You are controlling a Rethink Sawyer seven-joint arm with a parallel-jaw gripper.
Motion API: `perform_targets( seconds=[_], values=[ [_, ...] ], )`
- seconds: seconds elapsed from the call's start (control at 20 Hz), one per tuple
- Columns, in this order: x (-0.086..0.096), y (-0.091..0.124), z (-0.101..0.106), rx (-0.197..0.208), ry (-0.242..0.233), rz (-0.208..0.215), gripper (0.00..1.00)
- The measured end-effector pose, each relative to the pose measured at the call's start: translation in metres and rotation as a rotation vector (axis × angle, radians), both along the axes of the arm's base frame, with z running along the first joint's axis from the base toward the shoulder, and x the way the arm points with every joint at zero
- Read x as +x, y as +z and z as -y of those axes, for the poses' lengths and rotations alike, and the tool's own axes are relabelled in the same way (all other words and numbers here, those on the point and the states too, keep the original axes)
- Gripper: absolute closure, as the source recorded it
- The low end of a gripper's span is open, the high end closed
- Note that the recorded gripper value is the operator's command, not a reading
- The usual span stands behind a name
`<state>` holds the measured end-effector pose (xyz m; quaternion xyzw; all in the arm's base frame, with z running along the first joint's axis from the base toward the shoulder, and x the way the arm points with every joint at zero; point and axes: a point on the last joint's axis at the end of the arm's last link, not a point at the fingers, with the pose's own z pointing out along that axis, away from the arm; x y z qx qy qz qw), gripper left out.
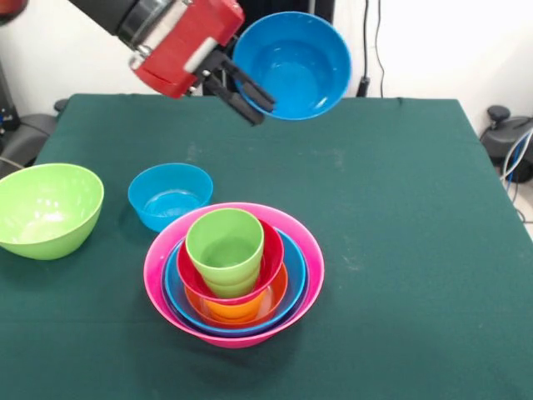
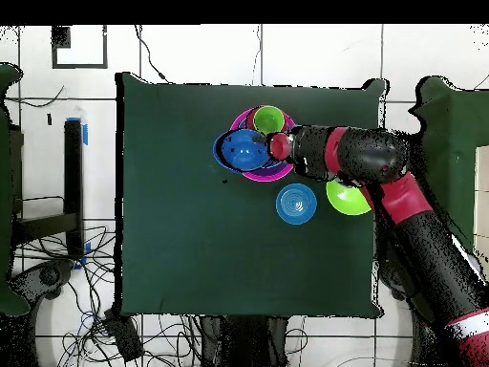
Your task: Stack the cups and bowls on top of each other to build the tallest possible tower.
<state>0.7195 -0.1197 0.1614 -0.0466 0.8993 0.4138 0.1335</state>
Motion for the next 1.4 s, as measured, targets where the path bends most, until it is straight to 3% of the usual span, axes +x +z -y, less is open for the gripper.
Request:
perform_targets(
  seconds=[0.35,0.55,0.75,1.0,1.15,1.2,1.4],
  values=[
    [0.011,-0.007,-0.017,0.093,0.011,0.015,1.00],
    [0.018,-0.006,-0.017,0.126,0.010,0.030,1.00],
    [0.026,-0.002,-0.008,0.157,0.002,0.072,1.00],
    [0.032,0.007,0.011,0.160,-0.004,0.157,1.00],
    [0.035,0.015,0.026,0.149,-0.002,0.225,1.00],
    [0.037,0.020,0.036,0.143,0.003,0.270,1.00],
    [0.044,0.029,0.049,0.135,0.030,0.352,1.00]
  ],
)
